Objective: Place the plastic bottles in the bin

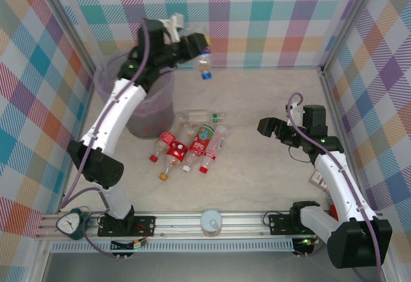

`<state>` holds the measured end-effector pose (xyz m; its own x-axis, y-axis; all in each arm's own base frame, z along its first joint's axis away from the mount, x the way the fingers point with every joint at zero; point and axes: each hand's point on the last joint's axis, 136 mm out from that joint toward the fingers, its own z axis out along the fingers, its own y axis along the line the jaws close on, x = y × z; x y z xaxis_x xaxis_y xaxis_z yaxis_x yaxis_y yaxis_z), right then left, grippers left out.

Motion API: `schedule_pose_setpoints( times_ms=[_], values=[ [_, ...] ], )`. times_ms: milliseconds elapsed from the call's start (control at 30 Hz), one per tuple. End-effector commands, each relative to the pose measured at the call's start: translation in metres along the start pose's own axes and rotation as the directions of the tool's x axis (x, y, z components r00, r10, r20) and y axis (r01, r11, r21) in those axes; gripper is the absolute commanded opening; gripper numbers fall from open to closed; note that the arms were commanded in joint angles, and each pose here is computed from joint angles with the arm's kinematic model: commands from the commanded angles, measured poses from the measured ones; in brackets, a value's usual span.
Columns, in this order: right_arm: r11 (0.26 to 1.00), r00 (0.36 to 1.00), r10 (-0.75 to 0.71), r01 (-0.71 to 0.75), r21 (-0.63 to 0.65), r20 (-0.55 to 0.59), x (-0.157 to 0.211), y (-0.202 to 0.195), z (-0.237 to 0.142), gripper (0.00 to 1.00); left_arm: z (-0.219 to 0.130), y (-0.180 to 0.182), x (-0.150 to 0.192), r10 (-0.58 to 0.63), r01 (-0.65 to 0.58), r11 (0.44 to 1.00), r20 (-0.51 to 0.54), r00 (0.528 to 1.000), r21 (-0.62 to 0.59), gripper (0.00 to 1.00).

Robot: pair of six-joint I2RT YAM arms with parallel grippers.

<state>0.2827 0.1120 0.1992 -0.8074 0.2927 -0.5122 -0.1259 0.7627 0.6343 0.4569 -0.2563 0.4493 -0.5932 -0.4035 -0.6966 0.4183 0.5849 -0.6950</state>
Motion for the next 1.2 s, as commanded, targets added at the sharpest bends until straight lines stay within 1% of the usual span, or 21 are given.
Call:
schedule_pose_setpoints(
  times_ms=[0,100,200,300,400,567,633,800,1067,1167],
  values=[
    [0.999,1.000,0.008,-0.008,-0.031,0.003,0.004,0.003,-0.002,0.99,-0.037,0.030,-0.031,0.012,-0.005,0.992,0.057,0.998,-0.124,0.25],
    [0.999,1.000,0.019,-0.019,-0.044,0.005,0.007,0.004,-0.001,0.99,-0.071,0.072,-0.061,-0.001,0.033,0.969,0.131,0.991,-0.244,0.18],
    [0.999,1.000,0.019,-0.020,-0.049,-0.006,0.010,0.003,0.001,0.99,-0.100,0.111,-0.072,0.001,0.057,0.927,0.155,0.988,-0.371,0.14],
    [0.999,1.000,0.021,-0.022,-0.047,-0.017,0.011,0.001,0.003,0.99,-0.114,0.135,-0.066,0.020,0.036,0.885,0.115,0.993,-0.465,0.13],
    [0.998,0.999,0.027,-0.029,-0.055,-0.026,0.011,0.002,0.005,0.99,-0.121,0.157,-0.058,0.060,-0.018,0.827,0.057,0.997,-0.561,0.11],
    [0.996,0.998,0.049,-0.050,-0.067,-0.028,0.013,0.000,0.009,0.99,-0.130,0.194,-0.050,0.085,-0.085,0.714,-0.035,0.996,-0.695,0.10],
    [0.995,0.998,0.058,-0.061,-0.075,-0.037,0.014,-0.001,0.013,1.00,-0.132,0.206,-0.045,0.080,-0.102,0.683,-0.065,0.995,-0.723,0.10],
    [0.993,0.996,0.067,-0.073,-0.096,-0.062,0.016,-0.002,0.020,1.00,-0.123,0.238,-0.020,0.029,-0.125,0.646,-0.139,0.990,-0.753,0.10],
    [0.993,0.994,0.078,-0.084,-0.082,-0.078,0.023,-0.009,0.025,1.00,-0.107,0.281,0.038,-0.051,-0.143,0.613,-0.220,0.974,-0.777,0.09],
    [0.992,0.993,0.083,-0.091,-0.088,-0.084,0.024,-0.009,0.027,1.00,-0.103,0.292,0.060,-0.088,-0.113,0.629,-0.214,0.973,-0.769,0.09]
  ],
)
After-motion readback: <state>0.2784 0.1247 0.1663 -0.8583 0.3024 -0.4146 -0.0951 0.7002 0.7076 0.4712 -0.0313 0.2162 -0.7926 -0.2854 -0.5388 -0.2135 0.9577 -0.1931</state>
